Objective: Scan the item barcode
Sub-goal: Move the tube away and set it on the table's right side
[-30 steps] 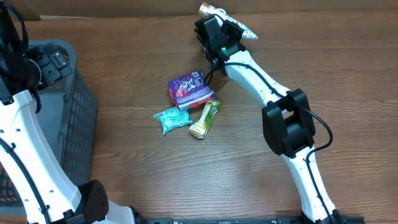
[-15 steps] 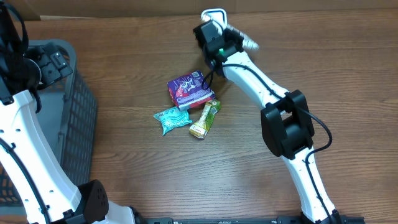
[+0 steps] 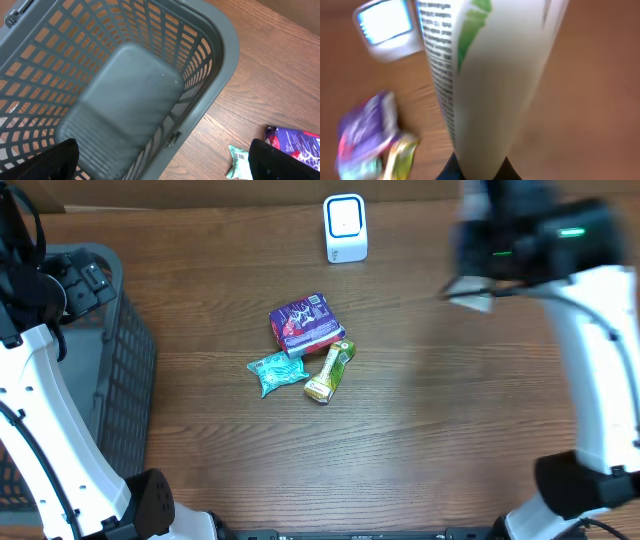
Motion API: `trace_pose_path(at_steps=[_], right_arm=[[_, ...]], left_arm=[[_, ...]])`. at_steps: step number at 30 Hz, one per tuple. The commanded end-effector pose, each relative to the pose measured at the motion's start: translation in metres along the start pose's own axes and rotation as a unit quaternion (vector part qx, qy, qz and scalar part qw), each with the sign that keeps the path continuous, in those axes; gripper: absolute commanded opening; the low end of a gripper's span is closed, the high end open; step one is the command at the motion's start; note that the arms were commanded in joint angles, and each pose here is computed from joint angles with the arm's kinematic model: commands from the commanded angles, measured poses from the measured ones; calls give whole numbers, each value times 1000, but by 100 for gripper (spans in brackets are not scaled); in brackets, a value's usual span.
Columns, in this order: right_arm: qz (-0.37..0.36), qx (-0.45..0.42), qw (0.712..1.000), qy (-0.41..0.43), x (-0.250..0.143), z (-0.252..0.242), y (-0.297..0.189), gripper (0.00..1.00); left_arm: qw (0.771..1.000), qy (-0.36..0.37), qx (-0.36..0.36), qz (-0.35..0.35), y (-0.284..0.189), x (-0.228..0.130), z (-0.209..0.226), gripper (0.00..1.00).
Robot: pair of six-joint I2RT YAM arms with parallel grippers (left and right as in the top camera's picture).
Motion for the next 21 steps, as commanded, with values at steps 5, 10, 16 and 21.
trace_pose_path(at_steps=[5,10,16,21], right_arm=[[85,-172,917,350,-33,-88,117,4],[122,-155,887,417,-67,-101,175,4],[117,-163,883,424,-86,-112,203,9],[133,-126,945,271,-71,-108,193,97]], left_arm=[[1000,5,7,3,4,1,1,100],[1000,5,7,3,4,1,1,99],[1000,5,7,3,4,1,1,100],[1000,5,7,3,4,1,1,100]])
Point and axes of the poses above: each gripper's point midway between its finger pads, its own y axis out along the fingers, its own z axis along the line the jaws close on, x = y × z, the point moved 6 cm from there along -y, back along the fingers, and after that the axes turned 5 degrees about -y, right-handed, at the moved point
